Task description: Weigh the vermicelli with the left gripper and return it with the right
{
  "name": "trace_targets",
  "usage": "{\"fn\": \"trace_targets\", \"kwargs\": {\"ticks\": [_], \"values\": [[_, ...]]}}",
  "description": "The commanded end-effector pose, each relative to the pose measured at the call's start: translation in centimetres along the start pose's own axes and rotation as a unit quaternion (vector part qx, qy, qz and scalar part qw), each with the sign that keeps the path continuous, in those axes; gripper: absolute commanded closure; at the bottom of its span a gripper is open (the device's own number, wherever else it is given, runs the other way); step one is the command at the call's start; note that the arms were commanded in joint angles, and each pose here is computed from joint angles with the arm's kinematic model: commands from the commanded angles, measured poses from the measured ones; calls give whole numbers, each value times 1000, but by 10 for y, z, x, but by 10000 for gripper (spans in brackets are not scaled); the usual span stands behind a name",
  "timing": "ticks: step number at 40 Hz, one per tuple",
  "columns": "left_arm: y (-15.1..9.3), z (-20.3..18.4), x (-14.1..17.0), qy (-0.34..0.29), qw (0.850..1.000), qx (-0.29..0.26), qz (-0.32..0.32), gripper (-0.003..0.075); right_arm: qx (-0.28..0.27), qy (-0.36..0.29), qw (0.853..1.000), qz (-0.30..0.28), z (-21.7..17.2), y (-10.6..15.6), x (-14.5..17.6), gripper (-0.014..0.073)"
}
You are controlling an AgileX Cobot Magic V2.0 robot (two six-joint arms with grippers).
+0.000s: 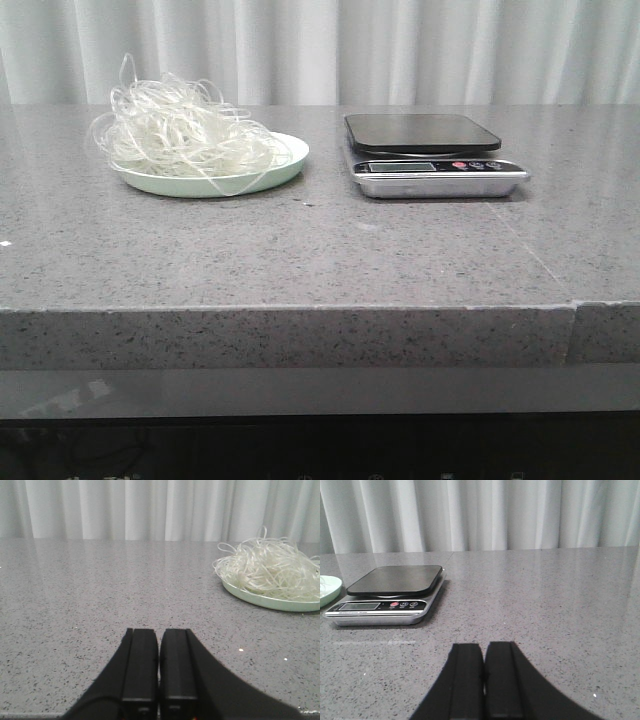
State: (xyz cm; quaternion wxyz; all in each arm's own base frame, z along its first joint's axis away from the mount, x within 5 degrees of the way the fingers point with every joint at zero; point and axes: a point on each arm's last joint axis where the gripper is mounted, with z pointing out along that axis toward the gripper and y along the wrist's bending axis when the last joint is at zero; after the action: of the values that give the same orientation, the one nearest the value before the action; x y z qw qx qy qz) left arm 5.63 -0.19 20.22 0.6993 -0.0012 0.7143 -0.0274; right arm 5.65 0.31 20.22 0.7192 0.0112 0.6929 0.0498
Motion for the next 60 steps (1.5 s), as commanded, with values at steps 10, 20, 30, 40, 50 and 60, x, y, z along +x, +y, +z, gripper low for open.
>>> {"fn": "trace_targets", "kwargs": {"ticks": [10,20,30,40,50,60], "values": [[0,0,4,-36,999,5,-7,565,3,-55,998,-2,-2,0,-10,430],[0,0,4,-36,999,4,-2,565,3,-55,998,-2,-2,0,-10,430],[0,0,3,-37,999,4,-2,565,3,-59,998,-2,-2,0,-11,430],[-2,-4,-20,-96,995,9,-3,565,-1,-67,998,-2,-5,2,-30,430],[-4,-31,-98,-191,981,11,-2,565,-13,-101,995,-3,-25,9,-95,430],[-6,-46,-164,-194,981,7,-3,565,-19,-84,996,-5,-27,16,-153,430]]}}
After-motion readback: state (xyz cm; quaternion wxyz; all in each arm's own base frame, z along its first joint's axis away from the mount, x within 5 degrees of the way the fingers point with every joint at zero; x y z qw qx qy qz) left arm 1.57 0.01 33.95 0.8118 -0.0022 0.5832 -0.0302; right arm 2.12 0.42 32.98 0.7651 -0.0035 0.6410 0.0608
